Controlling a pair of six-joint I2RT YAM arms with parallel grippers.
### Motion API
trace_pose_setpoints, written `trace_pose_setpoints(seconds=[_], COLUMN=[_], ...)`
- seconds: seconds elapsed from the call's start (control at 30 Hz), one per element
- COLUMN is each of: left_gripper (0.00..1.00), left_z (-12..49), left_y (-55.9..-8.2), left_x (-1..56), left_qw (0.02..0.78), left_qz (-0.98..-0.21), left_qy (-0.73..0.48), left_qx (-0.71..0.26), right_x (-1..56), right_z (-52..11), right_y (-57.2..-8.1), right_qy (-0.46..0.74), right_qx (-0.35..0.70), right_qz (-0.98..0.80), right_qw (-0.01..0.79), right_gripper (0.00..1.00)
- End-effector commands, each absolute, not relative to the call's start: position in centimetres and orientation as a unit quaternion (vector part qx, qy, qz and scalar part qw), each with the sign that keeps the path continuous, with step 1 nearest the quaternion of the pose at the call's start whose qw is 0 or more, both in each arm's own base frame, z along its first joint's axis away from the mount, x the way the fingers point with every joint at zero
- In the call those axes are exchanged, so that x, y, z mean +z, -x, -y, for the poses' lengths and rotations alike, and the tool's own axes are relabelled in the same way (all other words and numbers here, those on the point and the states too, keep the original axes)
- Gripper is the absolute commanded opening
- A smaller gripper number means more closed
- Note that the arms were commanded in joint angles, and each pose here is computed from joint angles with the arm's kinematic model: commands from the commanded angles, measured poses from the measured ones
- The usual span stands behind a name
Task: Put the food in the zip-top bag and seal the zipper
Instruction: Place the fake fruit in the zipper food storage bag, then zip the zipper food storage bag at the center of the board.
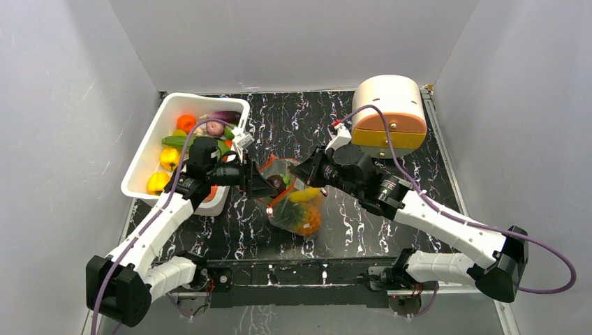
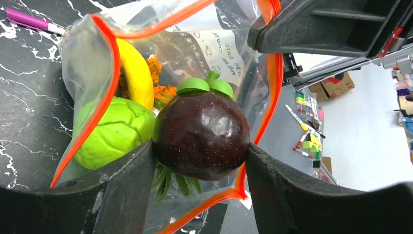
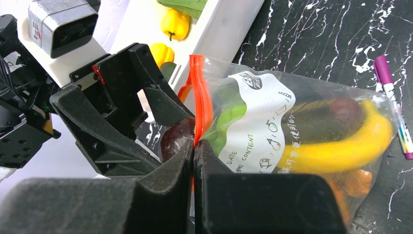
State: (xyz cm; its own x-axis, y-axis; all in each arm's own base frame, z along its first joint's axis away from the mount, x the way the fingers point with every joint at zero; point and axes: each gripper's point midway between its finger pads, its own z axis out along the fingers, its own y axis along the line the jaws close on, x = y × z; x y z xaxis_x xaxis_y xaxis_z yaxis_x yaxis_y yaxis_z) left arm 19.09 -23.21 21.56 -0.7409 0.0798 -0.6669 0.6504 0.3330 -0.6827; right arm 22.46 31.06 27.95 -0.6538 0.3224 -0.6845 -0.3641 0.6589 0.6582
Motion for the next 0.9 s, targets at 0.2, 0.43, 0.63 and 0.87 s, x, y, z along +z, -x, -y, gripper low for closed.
trace_pose_setpoints(seconds=[0.2, 0.43, 0.63, 0.87], left_gripper=[0.79, 0.69, 0.59, 0.56], left_z=[22.7, 21.5, 21.3, 20.5], left_y=[-20.2, -20.4, -18.0, -16.9], left_x=[28.2, 29.7, 32.1, 32.1], left_qw=[0.403, 0.435, 0.447, 0.477], left_qz=[-0.731, -0.741, -0.716, -0.699], left_qy=[-0.268, -0.253, -0.267, -0.267], left_qx=[-0.482, -0.444, -0.465, -0.461], right_x=[32.0, 33.2, 35.4, 37.4], right_z=[-31.4, -30.6, -28.6, -26.9], right_y=[-22.8, -23.4, -24.8, -25.6], right_qy=[-0.025, -0.097, -0.178, -0.236], right_qx=[0.478, 0.509, 0.518, 0.531], right_qz=[-0.759, -0.731, -0.691, -0.653], right_qw=[0.441, 0.444, 0.471, 0.486], right_gripper=[0.0, 0.0, 0.0, 0.0])
